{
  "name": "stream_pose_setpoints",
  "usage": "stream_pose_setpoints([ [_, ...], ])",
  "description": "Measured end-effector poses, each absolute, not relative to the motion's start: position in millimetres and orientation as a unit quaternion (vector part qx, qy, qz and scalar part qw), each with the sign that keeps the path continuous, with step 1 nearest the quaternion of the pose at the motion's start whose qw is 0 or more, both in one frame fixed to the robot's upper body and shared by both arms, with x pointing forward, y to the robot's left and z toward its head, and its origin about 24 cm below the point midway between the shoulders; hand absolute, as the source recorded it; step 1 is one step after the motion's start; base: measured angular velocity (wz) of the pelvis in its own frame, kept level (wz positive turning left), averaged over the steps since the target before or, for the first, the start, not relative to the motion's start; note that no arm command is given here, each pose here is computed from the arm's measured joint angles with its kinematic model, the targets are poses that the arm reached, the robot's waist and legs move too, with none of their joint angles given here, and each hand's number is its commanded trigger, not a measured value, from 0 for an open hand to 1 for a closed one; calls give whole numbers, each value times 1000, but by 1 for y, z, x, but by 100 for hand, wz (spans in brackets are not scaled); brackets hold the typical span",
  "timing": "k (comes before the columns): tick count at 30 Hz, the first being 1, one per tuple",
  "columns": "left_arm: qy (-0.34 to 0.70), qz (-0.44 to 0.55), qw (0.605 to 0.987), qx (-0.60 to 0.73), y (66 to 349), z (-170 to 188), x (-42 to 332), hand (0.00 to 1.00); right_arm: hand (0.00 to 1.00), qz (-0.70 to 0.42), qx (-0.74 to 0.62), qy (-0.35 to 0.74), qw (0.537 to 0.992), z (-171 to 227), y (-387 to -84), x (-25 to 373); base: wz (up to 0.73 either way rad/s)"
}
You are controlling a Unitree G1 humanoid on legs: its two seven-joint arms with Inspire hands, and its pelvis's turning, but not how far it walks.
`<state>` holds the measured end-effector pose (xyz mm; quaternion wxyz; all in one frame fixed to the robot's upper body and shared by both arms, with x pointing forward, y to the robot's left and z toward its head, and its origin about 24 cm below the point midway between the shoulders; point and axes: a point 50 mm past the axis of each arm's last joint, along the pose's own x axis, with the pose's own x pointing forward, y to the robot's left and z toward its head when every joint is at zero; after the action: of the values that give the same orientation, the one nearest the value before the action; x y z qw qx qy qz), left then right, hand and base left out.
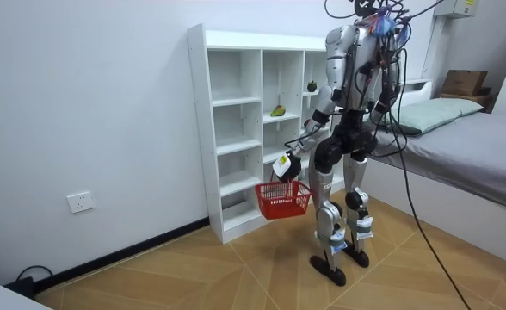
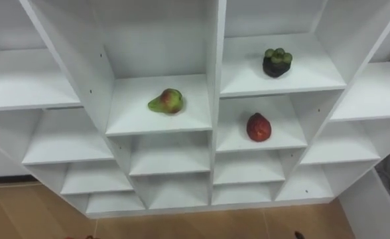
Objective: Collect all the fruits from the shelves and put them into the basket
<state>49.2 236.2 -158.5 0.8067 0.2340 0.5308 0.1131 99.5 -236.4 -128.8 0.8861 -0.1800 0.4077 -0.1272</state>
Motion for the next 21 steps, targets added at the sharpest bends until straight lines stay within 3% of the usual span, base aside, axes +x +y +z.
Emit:
stream_pose_setpoints([
  [12,512,123,824,210,233,-156,52,100,0,-165,-172,155,959,-46,-214,154,-6],
  [21,523,129,818,200,233,-158,42,100,0,-200,-170,40,964,-6,-207,169,0],
])
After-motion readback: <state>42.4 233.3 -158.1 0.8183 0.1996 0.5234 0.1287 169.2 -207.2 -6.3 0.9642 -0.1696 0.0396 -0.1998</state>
